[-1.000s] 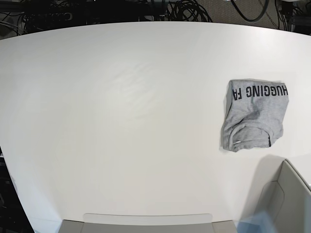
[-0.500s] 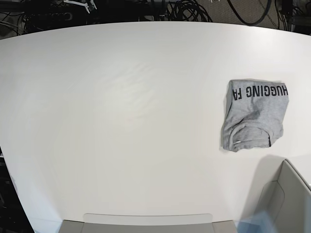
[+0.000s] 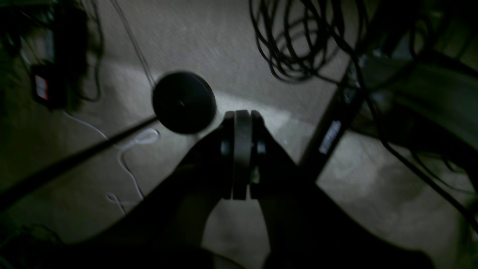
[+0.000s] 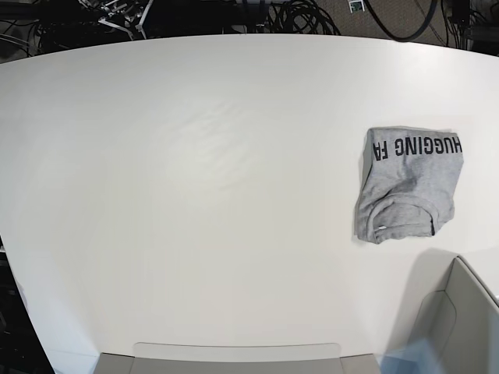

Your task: Fold the T-shirt properly

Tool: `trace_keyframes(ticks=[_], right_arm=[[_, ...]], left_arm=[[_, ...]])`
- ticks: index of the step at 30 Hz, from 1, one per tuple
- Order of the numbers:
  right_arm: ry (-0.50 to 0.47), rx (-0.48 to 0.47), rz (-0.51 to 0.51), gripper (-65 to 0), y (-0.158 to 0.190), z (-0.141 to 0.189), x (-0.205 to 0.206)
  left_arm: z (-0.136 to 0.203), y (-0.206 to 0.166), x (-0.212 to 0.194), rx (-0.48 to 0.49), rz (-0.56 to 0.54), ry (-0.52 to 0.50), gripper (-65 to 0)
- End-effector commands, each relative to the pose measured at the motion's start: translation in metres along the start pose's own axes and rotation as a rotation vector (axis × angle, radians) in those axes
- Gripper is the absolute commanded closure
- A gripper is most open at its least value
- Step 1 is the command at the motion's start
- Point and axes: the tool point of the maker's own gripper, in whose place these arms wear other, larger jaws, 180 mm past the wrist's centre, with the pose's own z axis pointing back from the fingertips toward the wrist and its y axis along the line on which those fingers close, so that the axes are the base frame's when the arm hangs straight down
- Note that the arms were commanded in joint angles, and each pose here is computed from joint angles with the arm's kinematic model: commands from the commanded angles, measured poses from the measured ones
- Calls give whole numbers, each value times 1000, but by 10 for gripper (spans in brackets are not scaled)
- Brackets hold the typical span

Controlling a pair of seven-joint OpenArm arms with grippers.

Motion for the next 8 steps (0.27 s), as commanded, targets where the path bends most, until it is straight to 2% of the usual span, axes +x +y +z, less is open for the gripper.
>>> trace_keyframes(ticks=[1, 8], right_arm=[[8, -13, 1, 0, -7, 1, -7], [-2, -18, -2, 0, -10, 1, -1]], left_arm=[[-1, 5, 6, 11, -3, -18, 0], [1, -15, 2, -11, 19, -10, 0]])
